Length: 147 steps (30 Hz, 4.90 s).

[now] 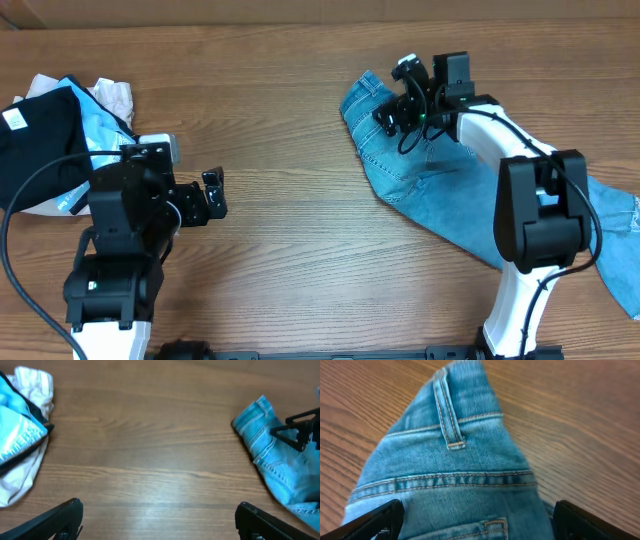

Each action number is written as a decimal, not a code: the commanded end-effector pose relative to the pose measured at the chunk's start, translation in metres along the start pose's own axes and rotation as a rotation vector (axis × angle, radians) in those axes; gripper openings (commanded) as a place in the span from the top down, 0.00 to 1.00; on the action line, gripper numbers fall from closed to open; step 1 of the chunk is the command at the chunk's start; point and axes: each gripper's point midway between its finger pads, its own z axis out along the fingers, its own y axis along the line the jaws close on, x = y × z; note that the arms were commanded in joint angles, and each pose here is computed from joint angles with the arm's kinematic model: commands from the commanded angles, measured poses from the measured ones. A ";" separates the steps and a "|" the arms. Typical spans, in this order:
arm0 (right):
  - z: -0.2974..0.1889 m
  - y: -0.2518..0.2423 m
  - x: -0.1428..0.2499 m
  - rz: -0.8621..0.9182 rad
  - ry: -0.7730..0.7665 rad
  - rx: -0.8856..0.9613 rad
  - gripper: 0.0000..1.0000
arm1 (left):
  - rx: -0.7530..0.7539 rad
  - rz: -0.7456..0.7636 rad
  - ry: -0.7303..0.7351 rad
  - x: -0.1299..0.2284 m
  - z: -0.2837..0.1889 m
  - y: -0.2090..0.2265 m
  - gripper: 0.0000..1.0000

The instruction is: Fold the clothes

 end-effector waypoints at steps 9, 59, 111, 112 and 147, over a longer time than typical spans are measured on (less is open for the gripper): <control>0.017 -0.010 -0.001 -0.027 -0.027 0.021 0.06 | -0.001 0.013 0.001 -0.006 0.000 -0.002 0.00; -0.215 0.225 -0.042 -0.207 0.237 0.041 0.61 | 0.022 0.017 -0.025 -0.013 0.000 -0.006 0.00; -0.249 0.091 -0.028 0.313 0.236 0.341 0.34 | 0.337 0.041 0.550 0.094 0.157 0.012 0.96; -0.249 0.087 -0.029 0.343 0.226 0.354 0.34 | 0.340 0.048 0.519 0.078 0.153 0.009 0.96; -0.246 0.121 -0.040 0.230 0.179 -0.141 0.08 | 0.430 0.364 -0.727 -0.335 -0.176 -0.128 0.96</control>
